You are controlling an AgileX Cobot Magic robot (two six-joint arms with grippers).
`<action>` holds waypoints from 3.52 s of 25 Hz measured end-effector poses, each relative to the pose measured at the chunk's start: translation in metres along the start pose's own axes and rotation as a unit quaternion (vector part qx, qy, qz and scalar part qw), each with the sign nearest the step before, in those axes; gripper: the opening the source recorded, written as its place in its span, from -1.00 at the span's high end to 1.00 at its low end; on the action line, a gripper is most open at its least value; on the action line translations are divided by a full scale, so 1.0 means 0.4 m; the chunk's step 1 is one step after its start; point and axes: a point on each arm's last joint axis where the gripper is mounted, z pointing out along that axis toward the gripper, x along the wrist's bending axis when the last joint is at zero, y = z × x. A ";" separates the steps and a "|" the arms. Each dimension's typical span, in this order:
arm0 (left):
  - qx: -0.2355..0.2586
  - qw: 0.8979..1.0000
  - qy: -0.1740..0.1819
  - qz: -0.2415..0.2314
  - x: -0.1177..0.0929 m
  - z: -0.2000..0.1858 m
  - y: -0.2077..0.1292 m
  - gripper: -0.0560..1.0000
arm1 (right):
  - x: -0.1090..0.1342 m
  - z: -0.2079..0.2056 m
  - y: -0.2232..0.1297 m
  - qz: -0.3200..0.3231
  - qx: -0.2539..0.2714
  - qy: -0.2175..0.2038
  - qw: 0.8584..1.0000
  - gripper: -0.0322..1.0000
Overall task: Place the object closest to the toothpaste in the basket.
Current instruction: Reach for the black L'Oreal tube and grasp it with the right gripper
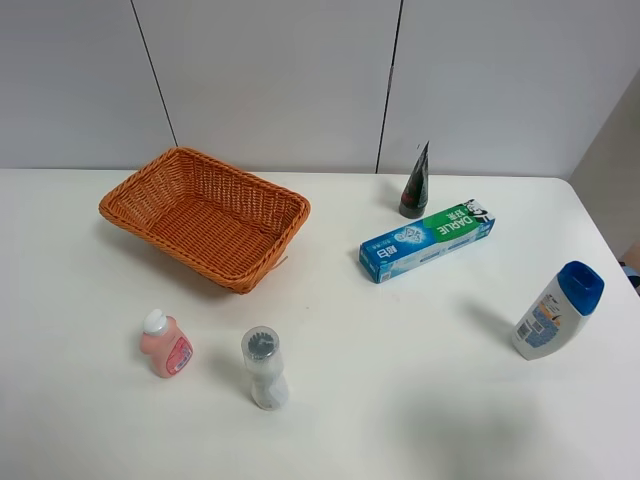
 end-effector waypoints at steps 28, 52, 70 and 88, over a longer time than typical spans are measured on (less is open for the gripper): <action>0.000 1.000 0.000 0.000 0.000 0.000 0.000 -0.99 | 0.012 0.124 0.241 0.047 0.024 0.004 0.999 -0.99; 0.000 1.000 0.000 0.000 0.000 0.000 0.000 -0.99 | 0.231 1.109 0.395 0.039 0.203 0.067 0.976 -0.99; 0.000 1.000 0.000 0.000 0.000 0.000 0.000 -0.99 | 0.232 1.194 0.284 0.111 0.266 0.039 0.957 -0.97; 0.000 1.000 0.000 0.000 0.000 0.000 0.000 -0.99 | 0.232 1.202 0.274 0.131 0.272 0.029 0.953 0.47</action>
